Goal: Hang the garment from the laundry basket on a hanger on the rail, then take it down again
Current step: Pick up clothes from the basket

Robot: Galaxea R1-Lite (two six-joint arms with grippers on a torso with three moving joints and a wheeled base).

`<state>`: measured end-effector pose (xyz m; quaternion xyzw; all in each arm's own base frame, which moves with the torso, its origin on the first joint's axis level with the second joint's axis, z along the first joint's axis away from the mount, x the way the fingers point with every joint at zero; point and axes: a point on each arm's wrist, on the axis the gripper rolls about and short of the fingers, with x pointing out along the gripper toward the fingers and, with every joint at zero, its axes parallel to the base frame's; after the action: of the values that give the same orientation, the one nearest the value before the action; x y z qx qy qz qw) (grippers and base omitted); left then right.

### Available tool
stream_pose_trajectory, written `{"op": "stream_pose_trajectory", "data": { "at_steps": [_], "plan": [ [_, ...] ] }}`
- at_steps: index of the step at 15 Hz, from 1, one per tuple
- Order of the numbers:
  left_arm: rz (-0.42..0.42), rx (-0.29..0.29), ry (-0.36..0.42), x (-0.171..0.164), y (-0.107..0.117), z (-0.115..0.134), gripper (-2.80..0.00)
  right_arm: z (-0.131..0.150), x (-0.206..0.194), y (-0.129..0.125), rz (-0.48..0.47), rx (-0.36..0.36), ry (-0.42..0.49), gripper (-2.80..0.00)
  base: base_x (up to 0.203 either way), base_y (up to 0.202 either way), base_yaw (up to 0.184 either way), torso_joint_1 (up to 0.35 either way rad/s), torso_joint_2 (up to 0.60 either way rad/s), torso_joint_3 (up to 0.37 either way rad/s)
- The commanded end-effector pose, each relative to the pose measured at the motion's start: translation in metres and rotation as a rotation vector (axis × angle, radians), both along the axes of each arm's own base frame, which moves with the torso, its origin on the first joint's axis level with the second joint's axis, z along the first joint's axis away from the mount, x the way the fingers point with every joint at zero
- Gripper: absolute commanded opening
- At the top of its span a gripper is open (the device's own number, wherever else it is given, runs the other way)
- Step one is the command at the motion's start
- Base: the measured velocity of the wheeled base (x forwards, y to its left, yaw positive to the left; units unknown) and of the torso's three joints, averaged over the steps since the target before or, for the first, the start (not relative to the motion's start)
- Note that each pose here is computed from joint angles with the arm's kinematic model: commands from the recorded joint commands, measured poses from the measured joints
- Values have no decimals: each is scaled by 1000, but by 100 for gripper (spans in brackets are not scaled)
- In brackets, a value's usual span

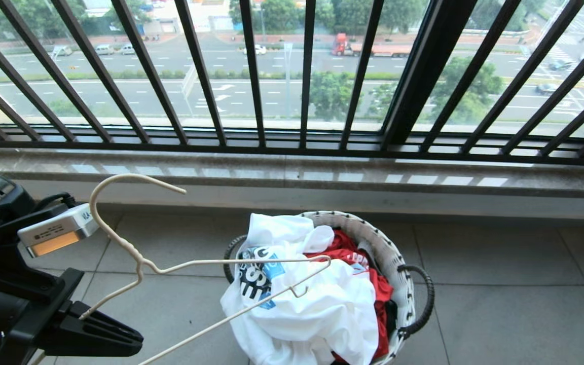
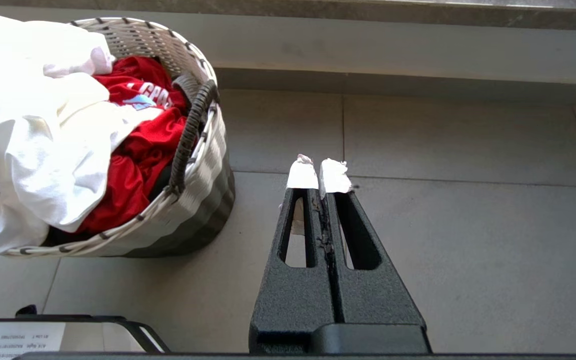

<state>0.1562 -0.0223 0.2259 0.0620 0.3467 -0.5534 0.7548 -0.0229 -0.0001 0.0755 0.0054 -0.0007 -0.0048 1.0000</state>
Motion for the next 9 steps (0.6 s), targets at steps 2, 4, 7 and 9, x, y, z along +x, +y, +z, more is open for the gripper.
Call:
{"op": "stream_pose_trajectory", "data": {
  "at_steps": [2, 4, 7, 9],
  "plan": [
    [5, -8, -3, 1, 2, 0, -280, 0, 0, 0, 0, 0, 1, -280, 0, 0, 0, 2, 0, -88],
    [3, -33, 3, 0, 1, 1, -280, 0, 0, 0, 0, 0, 1, -280, 0, 0, 0, 2, 1, -17],
    [7, -44, 23, 2, 2, -2, -280, 0, 0, 0, 0, 0, 0, -280, 0, 0, 0, 0, 0, 0],
    [14, -44, 23, 4, 3, -2, -280, 0, 0, 0, 0, -2, 1, -280, 0, 0, 0, 0, 0, 0]
  ]
}}
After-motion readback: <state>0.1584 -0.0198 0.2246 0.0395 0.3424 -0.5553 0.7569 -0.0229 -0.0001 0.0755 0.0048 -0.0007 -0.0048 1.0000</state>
